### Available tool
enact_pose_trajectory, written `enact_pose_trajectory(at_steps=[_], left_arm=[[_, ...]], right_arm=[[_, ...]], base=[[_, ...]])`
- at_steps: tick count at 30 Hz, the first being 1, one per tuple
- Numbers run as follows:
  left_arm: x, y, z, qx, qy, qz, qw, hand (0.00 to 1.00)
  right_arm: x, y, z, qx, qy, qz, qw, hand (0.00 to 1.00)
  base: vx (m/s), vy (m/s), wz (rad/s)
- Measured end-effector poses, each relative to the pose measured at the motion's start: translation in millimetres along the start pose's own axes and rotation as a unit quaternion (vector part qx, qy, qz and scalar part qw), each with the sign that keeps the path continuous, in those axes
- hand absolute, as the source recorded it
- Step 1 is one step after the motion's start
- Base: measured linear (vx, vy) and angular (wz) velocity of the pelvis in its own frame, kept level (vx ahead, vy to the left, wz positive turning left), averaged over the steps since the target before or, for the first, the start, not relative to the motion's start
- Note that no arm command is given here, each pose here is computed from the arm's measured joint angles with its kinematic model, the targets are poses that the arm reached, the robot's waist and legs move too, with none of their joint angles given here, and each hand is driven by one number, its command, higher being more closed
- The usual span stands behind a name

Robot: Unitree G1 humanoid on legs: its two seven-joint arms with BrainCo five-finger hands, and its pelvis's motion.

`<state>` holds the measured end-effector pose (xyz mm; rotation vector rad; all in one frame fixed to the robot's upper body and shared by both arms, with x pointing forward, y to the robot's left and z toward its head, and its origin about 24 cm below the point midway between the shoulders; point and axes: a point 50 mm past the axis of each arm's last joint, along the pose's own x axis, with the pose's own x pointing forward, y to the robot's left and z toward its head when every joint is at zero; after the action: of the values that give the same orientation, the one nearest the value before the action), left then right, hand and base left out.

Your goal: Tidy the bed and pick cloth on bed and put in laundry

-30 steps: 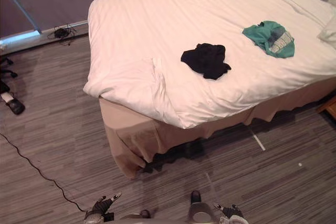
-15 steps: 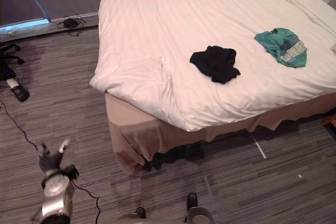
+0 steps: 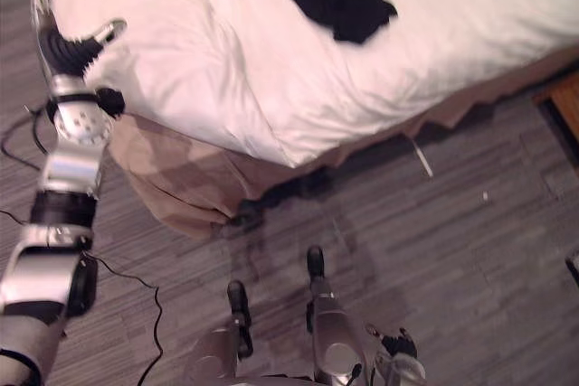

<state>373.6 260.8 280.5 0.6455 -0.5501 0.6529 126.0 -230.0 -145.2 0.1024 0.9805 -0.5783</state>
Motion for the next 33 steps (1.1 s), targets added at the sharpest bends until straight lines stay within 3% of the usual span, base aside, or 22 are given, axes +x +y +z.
enact_pose_trajectory(at_steps=[1,2,9,13,18,19,20,23,27,29,30,33], left_arm=[[4,-1,3,0.006,0.001,-0.005,1.000,0.00],[12,-5,8,0.023,0.003,-0.016,1.000,1.00],[31,-9,19,0.104,0.003,-0.065,0.992,1.00],[33,-8,16,0.095,0.024,-0.085,0.992,1.00],[4,-32,-14,0.117,0.054,-0.148,0.981,1.00],[-16,-35,-34,0.126,0.062,-0.165,0.976,1.00],[-24,-35,-41,0.125,0.065,-0.168,0.976,0.00],[-64,-33,-73,0.118,0.096,-0.181,0.972,0.00],[-168,-21,-137,0.098,0.222,-0.207,0.948,0.00],[-209,-12,-157,0.087,0.283,-0.208,0.932,0.00],[-240,-5,-169,0.087,0.326,-0.213,0.917,0.00],[-302,-1,-182,0.084,0.408,-0.236,0.878,0.00]], right_arm=[[0,1,2,0.001,-0.003,0.002,1.000,0.00],[0,4,2,0.005,-0.005,0.007,1.000,0.00],[-4,27,25,0.039,-0.057,0.042,0.997,0.00],[-6,26,46,0.062,-0.096,0.045,0.992,0.00],[-17,6,109,0.083,-0.223,0.027,0.971,0.00],[-26,-9,136,0.089,-0.279,0.007,0.956,0.00],[-29,-14,143,0.088,-0.295,-0.001,0.951,0.00],[-41,-38,166,0.071,-0.346,-0.052,0.934,0.00],[-63,-64,200,-0.014,-0.425,-0.117,0.897,0.00],[-68,-61,212,-0.031,-0.444,-0.119,0.888,0.00],[-72,-52,223,-0.042,-0.460,-0.109,0.880,1.00],[-81,-31,246,-0.083,-0.491,-0.081,0.863,1.00]], base=[[-0.02,-0.004,-0.26],[-0.02,-0.002,-0.22],[0.00,-0.003,-0.24],[0.02,-0.007,-0.08],[-0.04,0.034,0.06],[-0.09,0.028,0.18],[-0.11,0.029,0.27],[-0.05,0.013,0.26],[0.05,0.011,0.19],[0.07,0.004,0.33],[0.05,0.014,0.30],[0.00,0.021,0.27]])
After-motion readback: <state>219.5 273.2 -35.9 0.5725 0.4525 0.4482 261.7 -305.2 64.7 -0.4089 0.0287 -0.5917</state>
